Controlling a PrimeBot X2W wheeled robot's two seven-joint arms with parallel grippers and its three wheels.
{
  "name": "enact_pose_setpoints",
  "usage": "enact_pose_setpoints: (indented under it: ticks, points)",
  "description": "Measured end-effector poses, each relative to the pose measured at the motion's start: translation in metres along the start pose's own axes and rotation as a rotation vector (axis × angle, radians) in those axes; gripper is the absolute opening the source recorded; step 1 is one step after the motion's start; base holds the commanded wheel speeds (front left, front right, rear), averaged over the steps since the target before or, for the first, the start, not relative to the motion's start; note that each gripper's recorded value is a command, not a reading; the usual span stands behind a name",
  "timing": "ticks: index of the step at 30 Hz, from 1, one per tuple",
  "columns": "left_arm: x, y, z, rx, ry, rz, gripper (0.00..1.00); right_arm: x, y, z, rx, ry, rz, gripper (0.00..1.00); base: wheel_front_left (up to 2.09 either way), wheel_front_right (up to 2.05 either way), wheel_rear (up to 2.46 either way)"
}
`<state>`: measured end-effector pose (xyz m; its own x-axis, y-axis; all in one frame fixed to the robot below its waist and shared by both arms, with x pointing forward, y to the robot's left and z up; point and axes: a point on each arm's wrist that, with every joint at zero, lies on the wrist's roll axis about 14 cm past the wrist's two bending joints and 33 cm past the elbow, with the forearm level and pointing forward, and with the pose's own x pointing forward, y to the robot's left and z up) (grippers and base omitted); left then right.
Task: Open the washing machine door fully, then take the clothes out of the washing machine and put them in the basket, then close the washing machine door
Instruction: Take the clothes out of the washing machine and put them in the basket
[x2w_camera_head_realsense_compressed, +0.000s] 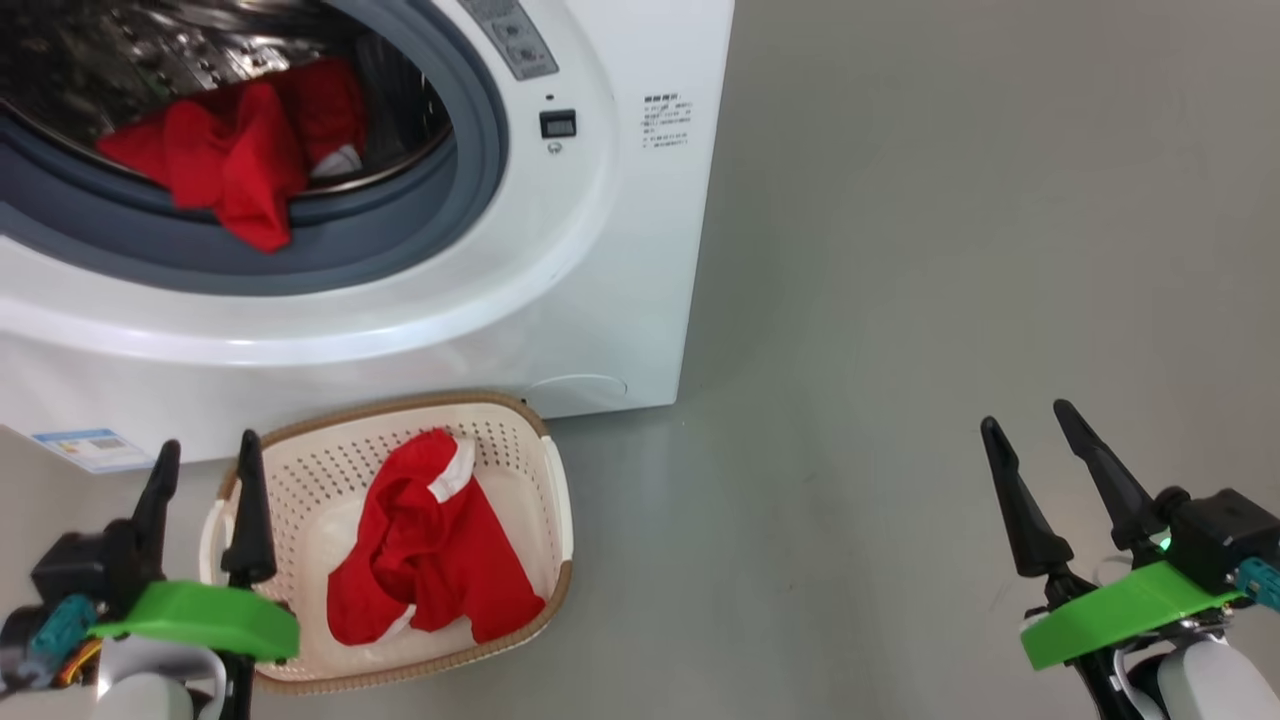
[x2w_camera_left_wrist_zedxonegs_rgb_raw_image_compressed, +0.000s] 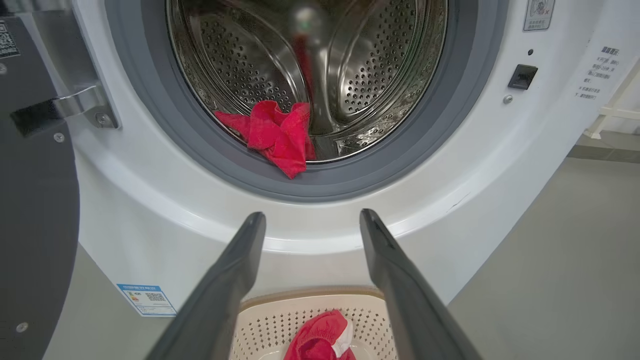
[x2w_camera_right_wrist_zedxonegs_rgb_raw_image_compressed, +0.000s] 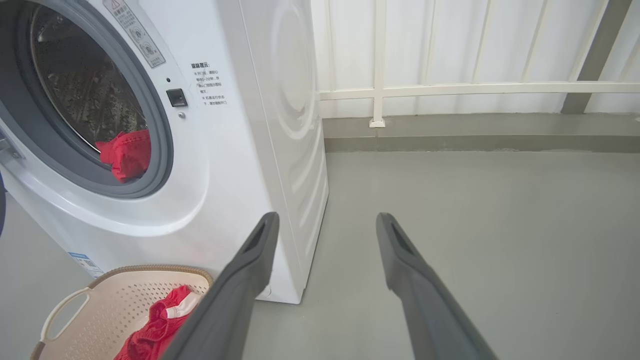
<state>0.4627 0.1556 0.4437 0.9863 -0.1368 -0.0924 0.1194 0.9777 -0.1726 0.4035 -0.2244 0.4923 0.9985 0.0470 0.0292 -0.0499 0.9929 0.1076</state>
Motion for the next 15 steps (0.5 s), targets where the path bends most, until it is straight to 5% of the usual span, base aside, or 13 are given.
enact_pose_setpoints:
  ticks: [15]
  points:
    - [-0.053, 0.005, 0.027, -0.002, -0.102, 0.045, 1.0, -0.032, -0.011, 0.009, 0.009, -0.019, -0.045, 1.0, 0.0, 0.0, 0.0]
